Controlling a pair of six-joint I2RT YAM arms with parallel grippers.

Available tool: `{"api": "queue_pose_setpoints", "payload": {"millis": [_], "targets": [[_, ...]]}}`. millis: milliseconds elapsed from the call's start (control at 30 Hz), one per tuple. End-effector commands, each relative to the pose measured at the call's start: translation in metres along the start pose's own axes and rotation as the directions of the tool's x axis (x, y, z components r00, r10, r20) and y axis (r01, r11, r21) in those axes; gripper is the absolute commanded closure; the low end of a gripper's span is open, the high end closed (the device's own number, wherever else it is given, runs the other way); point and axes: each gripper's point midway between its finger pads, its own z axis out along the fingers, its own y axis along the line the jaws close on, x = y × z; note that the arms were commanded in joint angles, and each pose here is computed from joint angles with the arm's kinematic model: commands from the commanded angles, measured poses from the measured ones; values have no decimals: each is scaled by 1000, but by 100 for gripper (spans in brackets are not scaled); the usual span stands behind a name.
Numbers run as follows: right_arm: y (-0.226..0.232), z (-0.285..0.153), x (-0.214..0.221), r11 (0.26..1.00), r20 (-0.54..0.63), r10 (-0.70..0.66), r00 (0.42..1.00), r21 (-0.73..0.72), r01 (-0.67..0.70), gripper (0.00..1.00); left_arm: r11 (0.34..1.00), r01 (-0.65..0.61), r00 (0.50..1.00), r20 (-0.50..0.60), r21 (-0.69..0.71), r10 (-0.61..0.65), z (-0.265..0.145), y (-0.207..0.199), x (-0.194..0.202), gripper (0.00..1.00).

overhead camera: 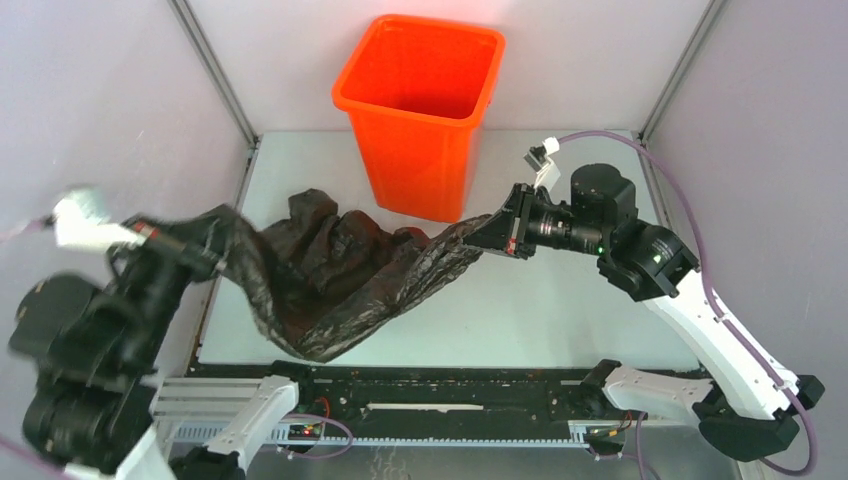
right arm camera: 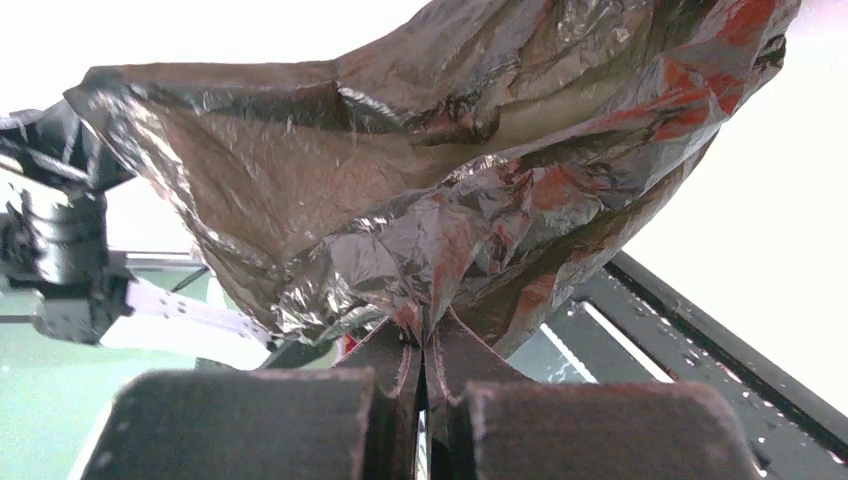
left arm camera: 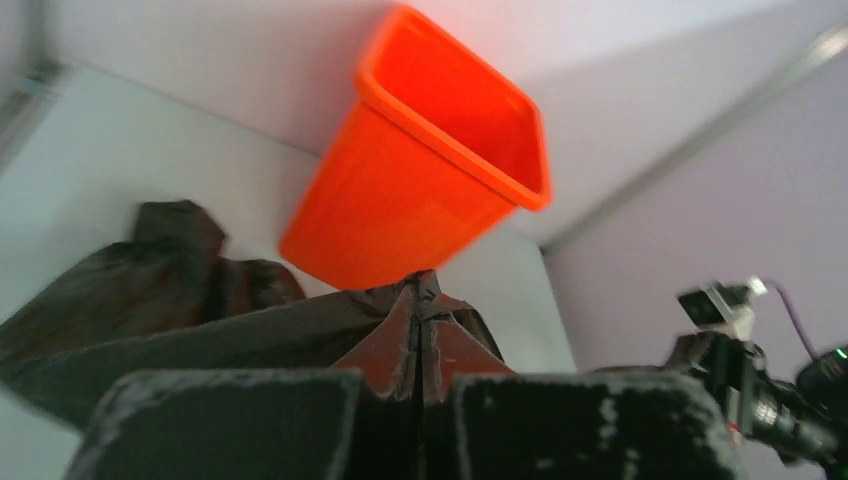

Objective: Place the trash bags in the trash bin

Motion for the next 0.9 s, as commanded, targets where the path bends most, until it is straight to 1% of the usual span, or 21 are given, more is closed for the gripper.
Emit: {"api": "queue_pose_setpoints", "payload": {"millis": [0,67,167,233,300,400,467,533,567,667,700,767,867], "targets": [[-3,12,-2,993,-58,-114,992,29,116,100,949,90,971,-238,301,-17,45,-70,30,100],[4,22,-4,983,-87,-176,980,32,180,100,914,168,937,-347,369,-32,63,-89,48,100],[21,38,-9,963,-119,-268,956,5,271,100,879,252,893,-448,406,-48,80,-105,70,100],[32,53,-10,953,-149,-302,942,-32,301,100,855,289,857,-515,430,-31,83,-118,87,100],[46,62,-11,947,-160,-322,933,-81,312,100,836,347,806,-590,425,-35,88,-128,107,100],[62,67,-18,947,-154,-311,938,-136,291,100,807,420,741,-671,415,-41,97,-142,133,100],[69,68,-24,955,-150,-269,951,-172,243,100,803,425,726,-687,418,-27,101,-149,143,100],[68,70,-29,967,-151,-200,968,-192,170,100,806,429,708,-705,407,-21,109,-153,154,100],[72,69,-35,963,-137,-177,975,-228,143,99,811,435,700,-714,391,-31,113,-153,159,100],[71,59,-48,952,-120,-58,991,-307,19,90,820,447,698,-713,359,-68,126,-153,164,100],[70,56,-53,943,-111,-24,994,-331,-14,85,818,457,693,-716,351,-80,129,-154,166,100],[69,49,-60,930,-97,38,995,-362,-70,69,822,465,682,-725,330,-95,136,-153,172,100],[65,42,-66,927,-73,96,993,-356,-116,44,832,469,667,-736,297,-114,144,-150,182,100]]}}
